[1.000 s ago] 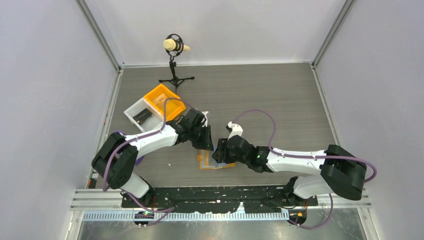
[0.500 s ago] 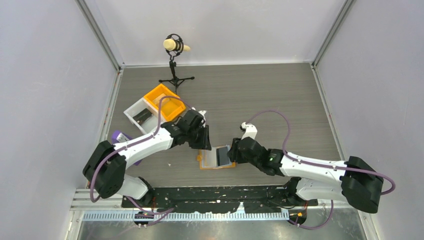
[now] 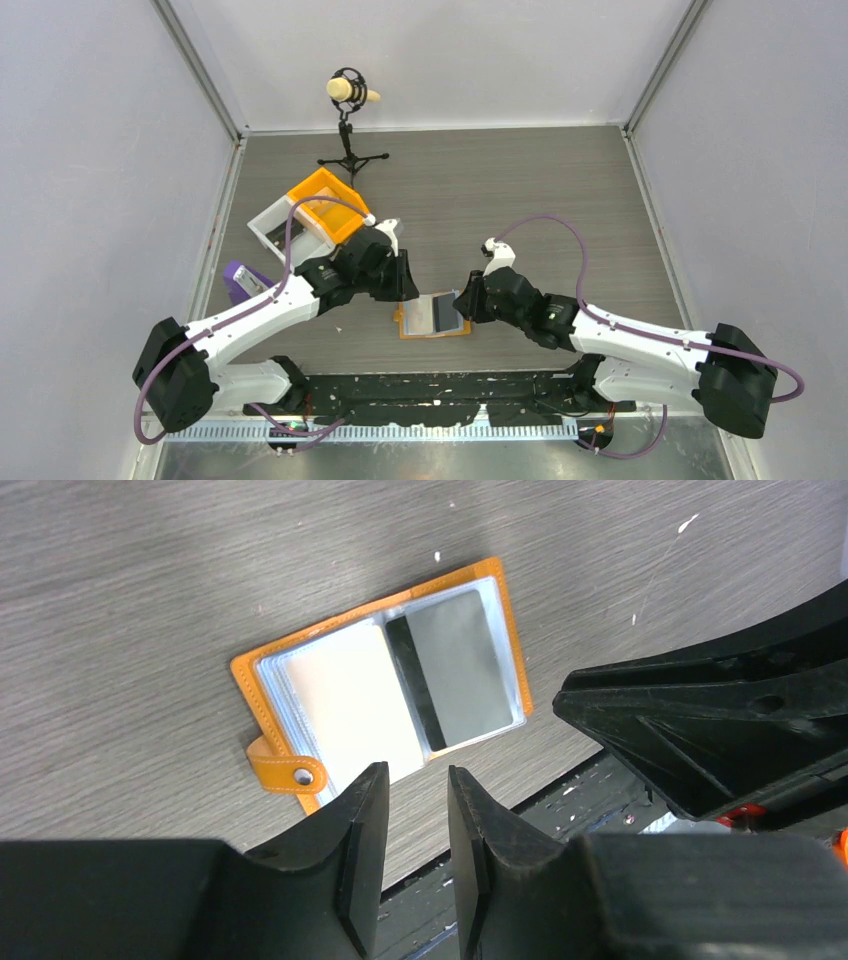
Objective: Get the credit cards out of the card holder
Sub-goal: Remove the credit card from the card holder.
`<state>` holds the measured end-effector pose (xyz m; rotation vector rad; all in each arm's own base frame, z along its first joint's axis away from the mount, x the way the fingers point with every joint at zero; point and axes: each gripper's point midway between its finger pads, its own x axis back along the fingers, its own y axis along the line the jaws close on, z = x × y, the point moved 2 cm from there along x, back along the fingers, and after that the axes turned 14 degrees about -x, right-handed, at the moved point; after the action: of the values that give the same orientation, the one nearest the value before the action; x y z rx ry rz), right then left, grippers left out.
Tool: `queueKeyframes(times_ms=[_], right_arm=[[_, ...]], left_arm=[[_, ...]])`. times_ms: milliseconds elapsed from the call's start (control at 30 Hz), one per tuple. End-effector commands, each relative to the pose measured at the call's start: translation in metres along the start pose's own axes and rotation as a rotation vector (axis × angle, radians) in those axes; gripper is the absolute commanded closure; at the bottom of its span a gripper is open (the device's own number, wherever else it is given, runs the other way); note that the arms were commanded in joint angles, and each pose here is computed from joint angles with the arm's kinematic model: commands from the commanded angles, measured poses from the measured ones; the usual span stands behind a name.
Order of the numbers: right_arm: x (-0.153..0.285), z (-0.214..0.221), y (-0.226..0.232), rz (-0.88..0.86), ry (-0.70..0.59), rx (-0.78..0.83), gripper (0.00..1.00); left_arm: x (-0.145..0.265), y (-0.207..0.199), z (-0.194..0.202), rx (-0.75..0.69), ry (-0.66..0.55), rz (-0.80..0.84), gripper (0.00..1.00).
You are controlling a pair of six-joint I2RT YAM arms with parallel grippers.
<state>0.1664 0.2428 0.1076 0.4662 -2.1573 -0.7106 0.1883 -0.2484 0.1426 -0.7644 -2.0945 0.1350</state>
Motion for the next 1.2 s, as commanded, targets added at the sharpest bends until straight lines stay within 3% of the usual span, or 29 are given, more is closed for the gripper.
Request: queueKeyframes(times_ms=[0,200,467,600,1167], right_arm=[[-0.007,-0.008,0.041,-0.152,0.021,-0.023,0.76],[-0.031,0.005,0.04,-0.183,0.132,-0.049,0.76],[-0.049,0.034,-0.027,-0.021,0.182,-0.12,0.76],[-0.048,0.043,-0.039,-0.005,0.191,-0.133,0.76],[-0.036,0.014,-0.026,-0.041,0.119,-0.098,0.76]], left_arm=[[-0.001,0.0,0.0,0.033,-0.061,0.019,0.7],[-0.004,-0.001,0.009,0.058,-0.065,0.055,0.7],[-0.018,-0.006,0.012,0.066,-0.06,0.085,0.7],[-0.029,-0.011,0.013,0.057,-0.053,0.104,0.7],[-0.066,-0.015,0.015,0.058,-0.054,0.111,0.65]])
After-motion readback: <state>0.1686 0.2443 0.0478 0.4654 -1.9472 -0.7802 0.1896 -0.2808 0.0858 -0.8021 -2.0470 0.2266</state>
